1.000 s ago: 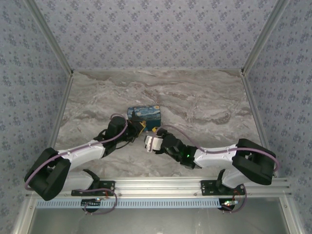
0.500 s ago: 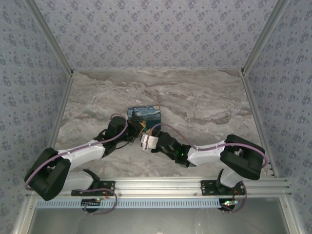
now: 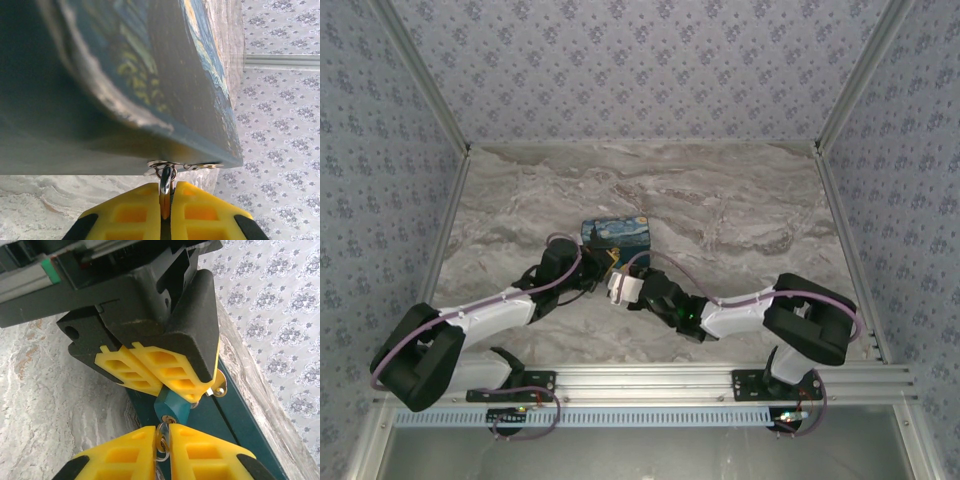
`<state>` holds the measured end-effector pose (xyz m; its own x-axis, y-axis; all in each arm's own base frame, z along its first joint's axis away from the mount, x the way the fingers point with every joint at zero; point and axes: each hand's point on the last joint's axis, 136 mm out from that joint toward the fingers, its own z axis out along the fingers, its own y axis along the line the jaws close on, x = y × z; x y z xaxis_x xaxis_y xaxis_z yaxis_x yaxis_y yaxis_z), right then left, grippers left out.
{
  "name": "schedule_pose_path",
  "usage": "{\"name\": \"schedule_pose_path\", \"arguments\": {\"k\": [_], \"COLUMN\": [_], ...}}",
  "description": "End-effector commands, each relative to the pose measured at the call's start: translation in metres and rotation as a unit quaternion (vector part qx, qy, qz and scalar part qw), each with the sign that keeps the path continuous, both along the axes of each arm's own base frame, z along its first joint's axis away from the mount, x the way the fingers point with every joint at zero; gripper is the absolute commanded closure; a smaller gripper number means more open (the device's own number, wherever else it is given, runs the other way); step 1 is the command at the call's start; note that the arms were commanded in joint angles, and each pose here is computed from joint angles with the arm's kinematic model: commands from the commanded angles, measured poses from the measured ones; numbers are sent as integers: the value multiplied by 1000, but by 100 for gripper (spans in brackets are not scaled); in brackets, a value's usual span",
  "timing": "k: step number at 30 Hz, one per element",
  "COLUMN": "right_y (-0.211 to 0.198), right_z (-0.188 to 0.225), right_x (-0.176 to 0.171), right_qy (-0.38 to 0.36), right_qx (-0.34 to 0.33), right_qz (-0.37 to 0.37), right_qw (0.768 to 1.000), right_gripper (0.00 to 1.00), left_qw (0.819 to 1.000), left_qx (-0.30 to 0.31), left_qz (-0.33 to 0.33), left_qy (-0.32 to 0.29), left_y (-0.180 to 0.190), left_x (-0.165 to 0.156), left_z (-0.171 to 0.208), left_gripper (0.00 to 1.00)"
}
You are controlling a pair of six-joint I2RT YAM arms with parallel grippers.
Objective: Unlock a padlock with a key
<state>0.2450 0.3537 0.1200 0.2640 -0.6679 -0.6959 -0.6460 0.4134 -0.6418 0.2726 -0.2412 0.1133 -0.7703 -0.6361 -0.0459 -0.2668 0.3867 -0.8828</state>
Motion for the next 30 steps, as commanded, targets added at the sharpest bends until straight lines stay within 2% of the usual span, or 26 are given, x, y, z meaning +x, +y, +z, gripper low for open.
{"name": "schedule_pose_path", "arguments": {"k": [1,16,23,30], "right_y": [5,-1,-5,-4], "right_z": [13,12,13,10], "right_x": [10,17,17,12], "right_qy": [-7,7,63,136], "right_qx": [29,49,115,204], "right_qz": [-20,-59,-92,-116], "right_qw": [999,997,987,962], "right_gripper": [85,100,100,100], "left_qw": [1000,1000,1000,1000], "left_qx": [-19,-20,-21,-20], "left_qz": [-10,-9,-9,-8], "left_qy": [-10,-7,-6,-3], "left_y": [-9,-10,-11,-11], "left_x": [2,3,3,4], "left_z": [15,13,12,10], "left_gripper": [100,100,100,100]}}
